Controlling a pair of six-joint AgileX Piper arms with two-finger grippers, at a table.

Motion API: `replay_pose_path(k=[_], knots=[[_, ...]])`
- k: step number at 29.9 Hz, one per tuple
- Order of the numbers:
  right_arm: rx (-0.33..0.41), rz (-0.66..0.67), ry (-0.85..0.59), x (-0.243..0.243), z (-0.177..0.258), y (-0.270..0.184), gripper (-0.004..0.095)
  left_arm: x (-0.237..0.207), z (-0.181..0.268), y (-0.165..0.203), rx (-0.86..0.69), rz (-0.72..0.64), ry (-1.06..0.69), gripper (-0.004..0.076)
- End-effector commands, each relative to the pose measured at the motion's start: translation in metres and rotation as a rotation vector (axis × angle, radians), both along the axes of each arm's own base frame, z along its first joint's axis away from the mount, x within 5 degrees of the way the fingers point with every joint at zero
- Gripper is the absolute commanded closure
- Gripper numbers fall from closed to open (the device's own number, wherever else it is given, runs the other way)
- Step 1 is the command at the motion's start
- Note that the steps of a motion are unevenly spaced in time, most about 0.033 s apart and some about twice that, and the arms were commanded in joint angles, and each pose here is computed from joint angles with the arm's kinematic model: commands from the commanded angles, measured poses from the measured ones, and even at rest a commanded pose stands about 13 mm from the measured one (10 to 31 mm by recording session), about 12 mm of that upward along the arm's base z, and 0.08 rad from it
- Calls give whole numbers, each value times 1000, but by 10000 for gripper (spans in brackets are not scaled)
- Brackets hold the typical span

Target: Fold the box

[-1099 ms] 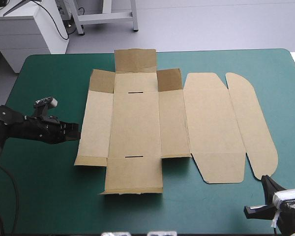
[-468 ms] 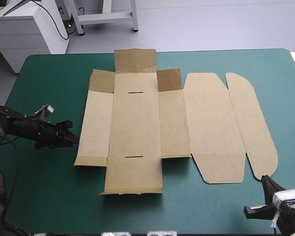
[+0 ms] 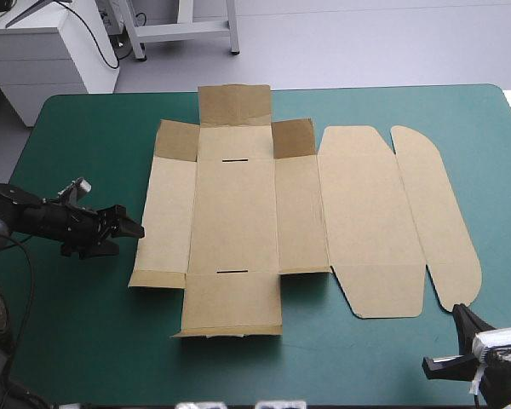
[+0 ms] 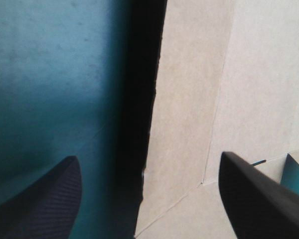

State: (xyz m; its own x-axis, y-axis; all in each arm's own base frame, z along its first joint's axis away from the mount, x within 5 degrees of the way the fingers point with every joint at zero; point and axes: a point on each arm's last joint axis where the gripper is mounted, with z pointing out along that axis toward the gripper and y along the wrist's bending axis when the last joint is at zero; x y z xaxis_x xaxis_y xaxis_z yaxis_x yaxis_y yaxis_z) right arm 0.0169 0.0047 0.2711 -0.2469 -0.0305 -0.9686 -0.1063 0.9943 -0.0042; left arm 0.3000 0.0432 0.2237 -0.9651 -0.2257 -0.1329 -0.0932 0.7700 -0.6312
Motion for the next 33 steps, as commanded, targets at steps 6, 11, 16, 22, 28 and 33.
replay_pose_path(k=[6,11,16,22,28,33], knots=[[3,-9,-126,-6,15,-1,928,14,-8,-35,-98,-77,39,177],[3,-9,-126,-6,15,-1,928,18,-16,-62,-126,-140,65,177],[3,-9,-126,-6,15,-1,928,21,-13,-73,-167,-143,50,177],[3,-11,-126,-6,15,-1,928,19,-11,-75,-196,-142,74,241],[3,-11,-126,-6,15,-1,928,19,-5,-75,-242,-161,67,721],[3,-11,-126,-6,15,-1,928,19,-1,-70,-288,-138,88,732]])
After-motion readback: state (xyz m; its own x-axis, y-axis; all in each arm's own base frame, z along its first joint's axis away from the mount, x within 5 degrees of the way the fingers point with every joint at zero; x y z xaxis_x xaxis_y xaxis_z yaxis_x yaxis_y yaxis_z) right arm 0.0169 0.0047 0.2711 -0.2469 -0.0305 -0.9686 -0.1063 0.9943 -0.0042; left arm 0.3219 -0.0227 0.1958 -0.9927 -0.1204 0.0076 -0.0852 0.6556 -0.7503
